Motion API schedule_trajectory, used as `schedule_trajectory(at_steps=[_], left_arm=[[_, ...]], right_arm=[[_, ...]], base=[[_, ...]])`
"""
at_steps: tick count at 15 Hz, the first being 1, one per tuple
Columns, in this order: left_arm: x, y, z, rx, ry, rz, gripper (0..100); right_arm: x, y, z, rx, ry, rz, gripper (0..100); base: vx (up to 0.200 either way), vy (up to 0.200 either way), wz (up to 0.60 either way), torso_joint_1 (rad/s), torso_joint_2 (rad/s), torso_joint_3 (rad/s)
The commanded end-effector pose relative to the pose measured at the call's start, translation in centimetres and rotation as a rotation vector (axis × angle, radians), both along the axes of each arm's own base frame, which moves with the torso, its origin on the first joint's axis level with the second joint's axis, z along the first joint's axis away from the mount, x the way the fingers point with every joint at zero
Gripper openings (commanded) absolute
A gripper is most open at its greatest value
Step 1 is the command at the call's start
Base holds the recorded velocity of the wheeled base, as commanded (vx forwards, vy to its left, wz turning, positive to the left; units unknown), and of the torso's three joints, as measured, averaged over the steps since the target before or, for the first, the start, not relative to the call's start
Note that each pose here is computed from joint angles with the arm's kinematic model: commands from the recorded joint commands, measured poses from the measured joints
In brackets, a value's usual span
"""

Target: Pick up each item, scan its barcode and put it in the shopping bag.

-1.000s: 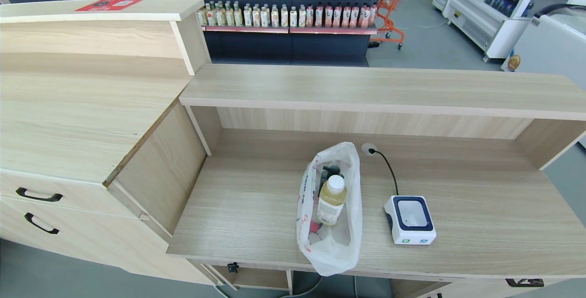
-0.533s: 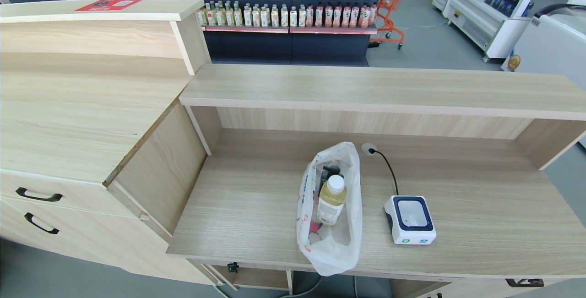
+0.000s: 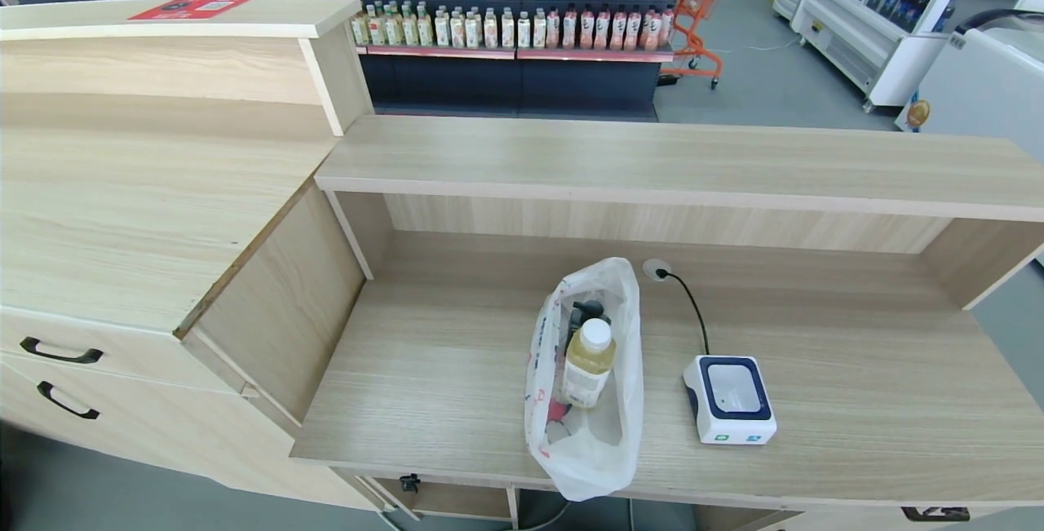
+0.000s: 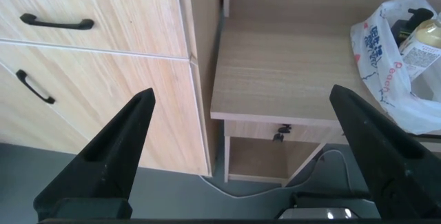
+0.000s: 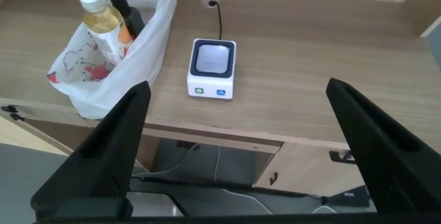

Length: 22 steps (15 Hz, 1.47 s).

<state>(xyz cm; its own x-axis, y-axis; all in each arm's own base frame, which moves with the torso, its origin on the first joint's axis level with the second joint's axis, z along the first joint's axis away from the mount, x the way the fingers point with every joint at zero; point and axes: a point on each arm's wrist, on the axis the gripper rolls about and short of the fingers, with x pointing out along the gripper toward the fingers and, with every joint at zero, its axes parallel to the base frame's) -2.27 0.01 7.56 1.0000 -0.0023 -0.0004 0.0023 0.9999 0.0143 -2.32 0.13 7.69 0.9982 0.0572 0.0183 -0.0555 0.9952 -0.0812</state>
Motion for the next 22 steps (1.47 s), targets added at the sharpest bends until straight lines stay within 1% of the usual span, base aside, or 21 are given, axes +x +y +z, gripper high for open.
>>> schedule_trajectory(at_steps=[1,14,17,20,22], left_arm=[[0.0,0.0,0.0,0.001,0.0,0.001,100],[0.0,0.0,0.0,0.0,0.0,0.001,100],[0.0,0.0,0.0,-0.005,0.0,-0.001,100],[0.01,0.0,0.01,-0.004,0.001,-0.001,100],[0.0,0.0,0.0,-0.005,0.0,-0.001,100]], right_arm=[[0.04,0.0,0.0,0.0,0.005,0.001,100],[0.04,0.0,0.0,-0.001,0.004,0.001,100],[0.04,0.0,0.0,-0.001,0.004,0.001,100],[0.04,0.0,0.0,0.004,0.005,0.001,100],[0.04,0.0,0.0,0.008,0.005,0.001,100]], base=[[0.0,-0.2,0.0,0.017,0.02,-0.002],[0.0,-0.2,0.0,0.003,0.0,0.004],[0.0,0.0,0.0,0.0,0.0,0.0],[0.2,0.0,0.0,-0.004,0.0,0.001],[0.0,0.0,0.0,0.0,0.0,0.0]])
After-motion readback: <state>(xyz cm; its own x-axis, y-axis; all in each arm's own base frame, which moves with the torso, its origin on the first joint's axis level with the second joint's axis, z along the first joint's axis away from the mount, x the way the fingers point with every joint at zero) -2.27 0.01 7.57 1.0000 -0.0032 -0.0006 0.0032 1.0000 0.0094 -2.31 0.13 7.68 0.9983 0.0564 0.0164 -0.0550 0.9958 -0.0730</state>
